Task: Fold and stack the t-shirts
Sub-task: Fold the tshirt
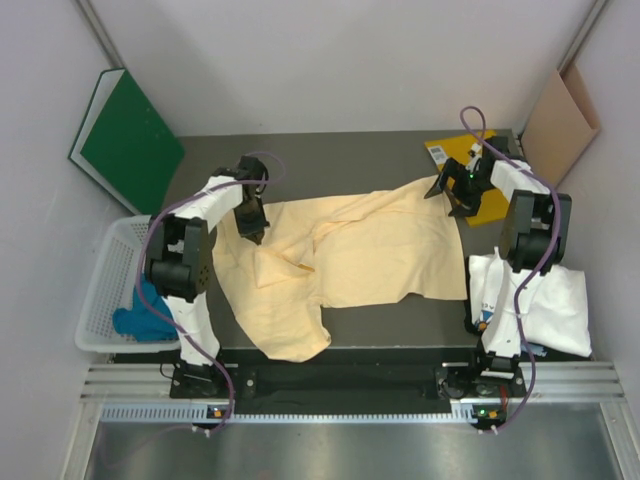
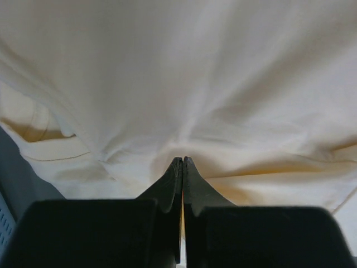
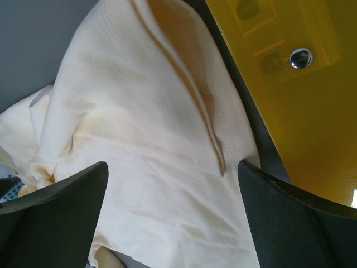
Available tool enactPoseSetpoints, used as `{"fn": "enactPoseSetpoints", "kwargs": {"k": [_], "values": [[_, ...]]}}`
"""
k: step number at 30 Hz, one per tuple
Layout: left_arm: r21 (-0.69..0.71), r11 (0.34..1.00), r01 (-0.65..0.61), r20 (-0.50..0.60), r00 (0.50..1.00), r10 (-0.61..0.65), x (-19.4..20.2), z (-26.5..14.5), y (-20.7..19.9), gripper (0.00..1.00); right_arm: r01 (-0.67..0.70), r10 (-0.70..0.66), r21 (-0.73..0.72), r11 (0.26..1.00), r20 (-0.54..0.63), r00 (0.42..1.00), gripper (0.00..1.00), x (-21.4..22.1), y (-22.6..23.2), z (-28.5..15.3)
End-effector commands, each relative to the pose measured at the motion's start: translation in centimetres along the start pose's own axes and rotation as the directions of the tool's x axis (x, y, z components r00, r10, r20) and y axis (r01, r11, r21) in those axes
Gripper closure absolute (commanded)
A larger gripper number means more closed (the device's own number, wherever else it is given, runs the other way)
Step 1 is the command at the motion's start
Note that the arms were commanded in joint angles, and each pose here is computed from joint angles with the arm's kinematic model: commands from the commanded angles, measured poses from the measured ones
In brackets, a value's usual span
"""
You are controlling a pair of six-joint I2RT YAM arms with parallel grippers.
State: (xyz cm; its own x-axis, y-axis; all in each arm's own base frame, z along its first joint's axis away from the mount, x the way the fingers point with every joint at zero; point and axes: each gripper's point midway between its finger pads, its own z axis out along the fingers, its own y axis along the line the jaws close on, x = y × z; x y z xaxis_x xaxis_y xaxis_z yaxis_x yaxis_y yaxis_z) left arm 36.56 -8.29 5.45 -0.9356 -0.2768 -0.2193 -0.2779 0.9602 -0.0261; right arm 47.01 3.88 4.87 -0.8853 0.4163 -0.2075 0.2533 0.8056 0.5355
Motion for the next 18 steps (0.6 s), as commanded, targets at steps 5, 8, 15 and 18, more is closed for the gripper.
{"fn": "enactPoseSetpoints", "kwargs": {"k": [5, 8, 15, 18], "values": [[0.197, 0.975, -0.099, -0.039, 0.993, 0.109, 2.0, -1.2, -4.3, 1.00, 0.007, -0.007, 0.005, 1.000, -0.026, 1.000, 0.01, 0.6, -1.1, 1.2], [0.245, 0.953, -0.176, -0.050, 0.980, 0.194, 5.0, -2.9, -5.8, 1.00, 0.004, -0.004, 0.006, 1.000, -0.024, 1.000, 0.00, 0.4, -1.1, 1.4], [0.293, 0.918, -0.267, -0.184, 0.926, 0.328, 15.3, -5.9, -6.1, 1.00, -0.002, 0.003, 0.006, 1.000, -0.026, 1.000, 0.00, 0.3, -1.2, 1.8], [0.291, 0.920, -0.263, -0.207, 0.921, 0.329, 18.4, -7.5, -5.1, 1.00, -0.005, 0.006, 0.007, 1.000, -0.028, 1.000, 0.00, 0.4, -1.4, 2.1]]}}
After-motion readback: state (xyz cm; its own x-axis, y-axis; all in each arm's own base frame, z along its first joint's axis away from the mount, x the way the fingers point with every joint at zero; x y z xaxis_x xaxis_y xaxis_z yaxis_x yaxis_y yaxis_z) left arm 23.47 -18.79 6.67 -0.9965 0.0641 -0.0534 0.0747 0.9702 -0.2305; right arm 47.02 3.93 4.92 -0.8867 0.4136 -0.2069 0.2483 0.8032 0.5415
